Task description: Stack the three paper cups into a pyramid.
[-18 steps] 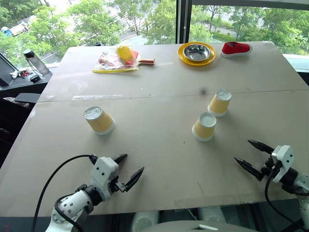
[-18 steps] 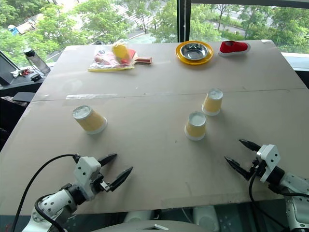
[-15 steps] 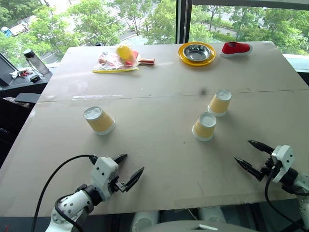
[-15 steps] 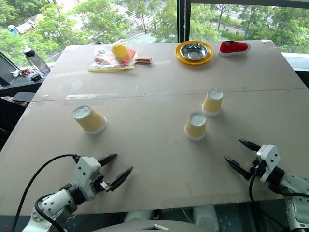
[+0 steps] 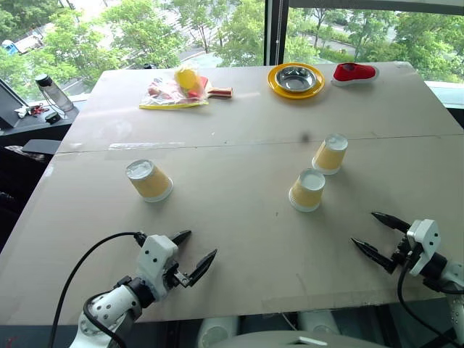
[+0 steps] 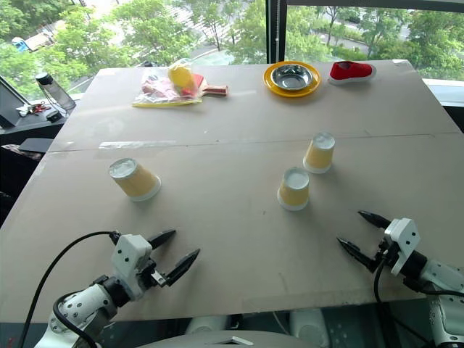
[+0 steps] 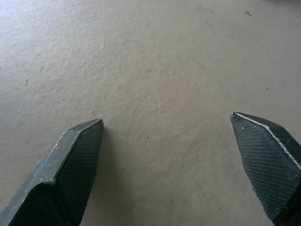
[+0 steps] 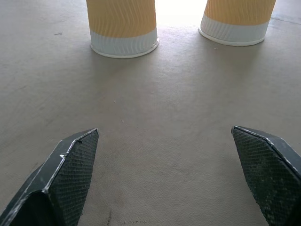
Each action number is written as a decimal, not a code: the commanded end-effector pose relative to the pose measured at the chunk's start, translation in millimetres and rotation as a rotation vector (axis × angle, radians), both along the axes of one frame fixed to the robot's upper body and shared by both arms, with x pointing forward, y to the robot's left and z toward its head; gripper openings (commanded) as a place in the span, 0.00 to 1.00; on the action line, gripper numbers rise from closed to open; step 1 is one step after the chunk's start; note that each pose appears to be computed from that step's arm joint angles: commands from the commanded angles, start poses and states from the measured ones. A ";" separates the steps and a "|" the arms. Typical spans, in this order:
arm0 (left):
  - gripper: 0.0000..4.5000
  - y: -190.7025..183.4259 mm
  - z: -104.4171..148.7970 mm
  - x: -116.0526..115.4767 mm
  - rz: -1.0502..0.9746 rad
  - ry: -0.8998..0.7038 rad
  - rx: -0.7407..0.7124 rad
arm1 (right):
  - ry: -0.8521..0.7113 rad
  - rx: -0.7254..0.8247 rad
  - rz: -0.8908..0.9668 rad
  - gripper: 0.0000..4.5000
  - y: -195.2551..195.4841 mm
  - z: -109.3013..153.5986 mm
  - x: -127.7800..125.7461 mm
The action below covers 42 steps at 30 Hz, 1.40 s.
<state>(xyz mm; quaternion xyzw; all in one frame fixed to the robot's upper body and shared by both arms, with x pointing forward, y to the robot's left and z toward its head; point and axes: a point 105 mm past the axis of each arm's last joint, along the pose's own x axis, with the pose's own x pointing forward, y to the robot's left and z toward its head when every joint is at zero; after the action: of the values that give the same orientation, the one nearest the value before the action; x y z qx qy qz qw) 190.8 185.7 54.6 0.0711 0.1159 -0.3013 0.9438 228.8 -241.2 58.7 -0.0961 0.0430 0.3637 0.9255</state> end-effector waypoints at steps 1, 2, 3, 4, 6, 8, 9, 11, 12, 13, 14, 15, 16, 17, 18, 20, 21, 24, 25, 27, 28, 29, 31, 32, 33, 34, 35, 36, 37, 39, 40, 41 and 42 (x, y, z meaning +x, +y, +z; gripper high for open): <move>0.99 -2.8 7.9 0.8 -0.012 -0.027 -0.005 | -0.033 -0.004 -0.002 1.00 -2.2 5.8 0.3; 0.99 -2.9 8.2 1.1 -0.012 -0.028 -0.005 | -0.033 -0.004 -0.002 1.00 -2.3 5.7 0.4; 0.99 -3.2 8.4 1.4 -0.012 -0.029 -0.006 | -0.033 -0.004 -0.002 1.00 -2.4 5.7 0.6; 0.99 -3.4 8.5 1.6 -0.013 -0.030 -0.006 | -0.034 -0.004 -0.001 1.00 -2.3 5.8 0.9; 0.99 -3.8 8.8 2.0 -0.013 -0.031 -0.007 | -0.035 -0.004 -0.001 1.00 -2.0 6.1 1.8; 0.99 -3.9 9.1 2.4 -0.014 -0.033 -0.006 | -0.037 -0.003 0.000 1.00 -1.3 6.4 2.6; 0.99 -3.9 9.5 2.9 -0.014 -0.034 -0.006 | -0.037 -0.002 0.001 1.00 -0.9 6.7 3.2; 0.99 -4.0 10.3 3.9 -0.015 -0.037 -0.005 | -0.039 -0.001 0.005 1.00 0.5 7.3 4.2; 0.99 -4.2 11.1 4.4 -0.017 -0.040 -0.004 | -0.042 0.002 0.009 1.00 1.9 8.1 4.6; 0.99 -4.4 12.2 5.0 -0.019 -0.044 -0.004 | -0.046 0.005 0.014 1.00 4.1 9.3 5.3; 0.99 -5.1 13.8 6.0 -0.022 -0.051 -0.004 | -0.053 0.009 0.022 1.00 6.6 11.1 6.2; 0.99 -6.4 17.1 7.8 -0.031 -0.061 -0.010 | -0.066 0.026 0.028 1.00 10.8 15.5 8.7; 0.99 -9.2 23.3 11.8 -0.051 -0.076 -0.022 | -0.086 0.075 0.021 1.00 17.6 24.2 15.0; 0.99 -11.4 27.5 14.5 -0.067 -0.086 -0.032 | -0.098 0.111 0.016 1.00 22.2 30.4 19.2; 0.99 -13.9 31.8 16.4 -0.085 -0.092 -0.051 | -0.102 0.131 0.022 1.00 26.8 34.3 21.7; 0.99 -19.8 42.9 20.8 -0.154 -0.110 -0.071 | -0.107 0.145 0.063 1.00 40.9 39.9 26.0; 0.99 -22.6 49.0 22.4 -0.202 -0.122 -0.068 | -0.114 0.157 0.090 1.00 50.1 44.0 28.9; 0.99 -28.3 71.7 23.8 -0.325 -0.159 -0.085 | -0.128 0.170 0.176 1.00 76.3 53.4 36.1; 0.99 -29.6 78.7 23.4 -0.358 -0.168 -0.092 | -0.129 0.168 0.199 1.00 82.8 55.1 37.8; 0.99 -30.2 94.9 21.3 -0.443 -0.185 -0.099 | -0.161 0.173 0.220 1.00 96.5 62.2 49.1; 0.99 -29.7 100.5 20.9 -0.478 -0.189 -0.086 | -0.172 0.190 0.229 1.00 102.7 66.4 53.9; 0.99 -28.9 104.9 21.0 -0.505 -0.192 -0.071 | -0.184 0.207 0.236 1.00 108.0 70.6 57.5; 0.99 -26.3 111.4 21.7 -0.545 -0.193 -0.043 | -0.204 0.231 0.245 1.00 115.7 76.7 63.1; 0.99 -25.5 114.1 22.1 -0.559 -0.192 -0.037 | -0.207 0.232 0.254 1.00 118.3 77.5 64.5; 0.99 -24.9 117.2 22.6 -0.569 -0.194 -0.033 | -0.206 0.236 0.264 1.00 120.8 78.1 65.7; 0.99 -24.2 119.3 23.1 -0.574 -0.196 -0.032 | -0.203 0.241 0.268 1.00 122.5 78.5 67.3; 0.99 -23.6 120.6 23.0 -0.581 -0.195 -0.026 | -0.201 0.241 0.270 1.00 124.1 78.5 69.5; 0.99 -23.3 121.2 23.3 -0.586 -0.194 -0.019 | -0.201 0.233 0.275 1.00 125.3 78.0 71.6; 0.99 -23.0 121.6 23.8 -0.587 -0.197 -0.012 | -0.201 0.222 0.282 1.00 126.6 76.9 73.0; 1.00 -23.0 122.5 24.3 -0.587 -0.199 -0.008 | -0.197 0.214 0.284 0.87 127.6 75.2 75.5; 1.00 -23.1 122.7 24.0 -0.587 -0.198 -0.008 | -0.194 0.212 0.285 0.81 127.8 74.5 76.2; 1.00 -23.1 122.5 23.4 -0.587 -0.196 -0.008 | -0.190 0.207 0.287 0.71 127.9 72.9 76.4; 1.00 -23.2 122.1 22.7 -0.587 -0.195 -0.007 | -0.188 0.204 0.287 0.60 127.8 71.9 76.4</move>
<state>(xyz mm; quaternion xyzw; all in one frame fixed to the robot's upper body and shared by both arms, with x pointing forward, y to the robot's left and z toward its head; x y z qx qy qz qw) 217.1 163.0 169.3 0.1185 0.0106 -0.5497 0.8269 305.3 -114.7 124.2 -0.0316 -0.0803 0.4805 0.8727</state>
